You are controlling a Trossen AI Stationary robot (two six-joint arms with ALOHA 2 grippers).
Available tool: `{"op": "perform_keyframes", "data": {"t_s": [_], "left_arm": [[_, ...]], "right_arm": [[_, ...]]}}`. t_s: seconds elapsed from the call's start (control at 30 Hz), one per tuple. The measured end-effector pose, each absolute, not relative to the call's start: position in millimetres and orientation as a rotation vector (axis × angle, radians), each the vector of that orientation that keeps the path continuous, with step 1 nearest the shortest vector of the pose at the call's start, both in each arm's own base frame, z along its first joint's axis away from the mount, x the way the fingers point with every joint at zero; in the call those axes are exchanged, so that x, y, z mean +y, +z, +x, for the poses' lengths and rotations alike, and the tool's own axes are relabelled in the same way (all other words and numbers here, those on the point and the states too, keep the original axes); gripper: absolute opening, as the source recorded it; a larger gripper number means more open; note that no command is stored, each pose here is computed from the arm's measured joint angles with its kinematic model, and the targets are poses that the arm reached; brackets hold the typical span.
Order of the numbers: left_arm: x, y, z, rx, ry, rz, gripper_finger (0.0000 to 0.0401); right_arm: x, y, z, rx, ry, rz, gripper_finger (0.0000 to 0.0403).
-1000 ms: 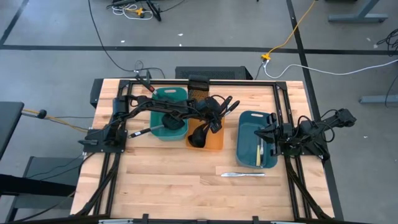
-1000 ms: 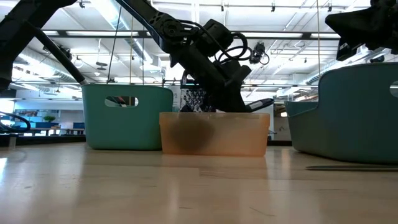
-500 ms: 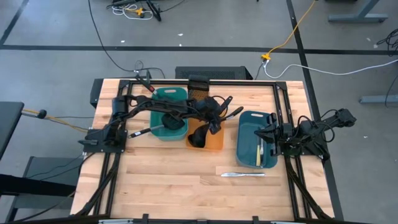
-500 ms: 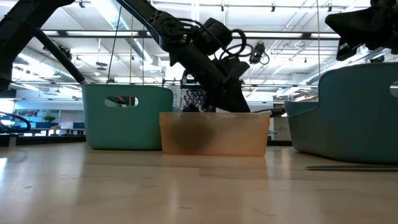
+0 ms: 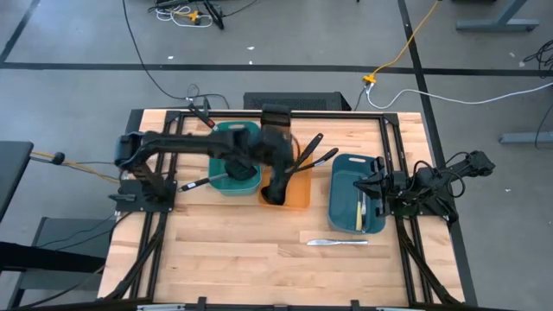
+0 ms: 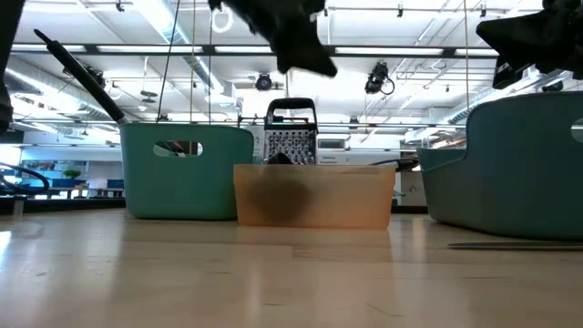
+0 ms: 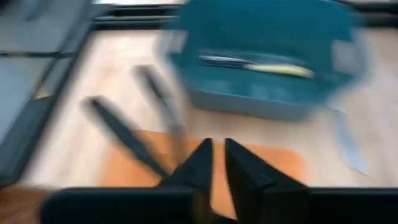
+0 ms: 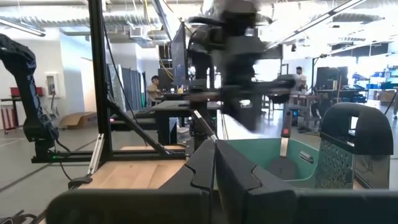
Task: Pick & Place Kitchen Items
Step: Adjust the blue bin
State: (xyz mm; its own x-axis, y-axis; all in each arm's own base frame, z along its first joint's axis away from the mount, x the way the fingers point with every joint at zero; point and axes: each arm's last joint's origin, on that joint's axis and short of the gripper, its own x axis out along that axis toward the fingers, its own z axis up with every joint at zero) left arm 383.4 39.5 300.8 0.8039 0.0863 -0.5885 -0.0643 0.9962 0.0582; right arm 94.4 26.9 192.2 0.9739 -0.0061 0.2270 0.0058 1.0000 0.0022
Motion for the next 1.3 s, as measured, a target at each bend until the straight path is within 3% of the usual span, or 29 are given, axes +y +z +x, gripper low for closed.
{"op": "perform_keyframes", "data": {"t_s": [0.07,0.3,0.47,0.87,1.1,1.3], "left_arm": [[19,304,379,0.658,0.017,0.06,0.0012],[-52,292,371,0.704,-0.169,0.135,0.0005],[-85,272,356,0.559,-0.247,0.174,0.0004],[-42,279,231,0.205,-0.016,-0.03,0.0002],[-39,251,211,0.132,-0.006,-0.058,0.0001],[-42,238,207,0.104,-0.029,-0.036,0.0015]], "right_arm": [[27,192,94,-0.228,-0.006,-0.002,0.0025],[27,192,94,-0.229,-0.006,-0.001,0.0025],[27,193,94,-0.236,0.002,0.003,0.0025],[27,194,95,-0.244,-0.006,-0.007,0.0025],[30,214,98,-0.236,-0.039,-0.056,0.0008],[46,256,114,-0.097,0.049,-0.079,0.0005]]}}
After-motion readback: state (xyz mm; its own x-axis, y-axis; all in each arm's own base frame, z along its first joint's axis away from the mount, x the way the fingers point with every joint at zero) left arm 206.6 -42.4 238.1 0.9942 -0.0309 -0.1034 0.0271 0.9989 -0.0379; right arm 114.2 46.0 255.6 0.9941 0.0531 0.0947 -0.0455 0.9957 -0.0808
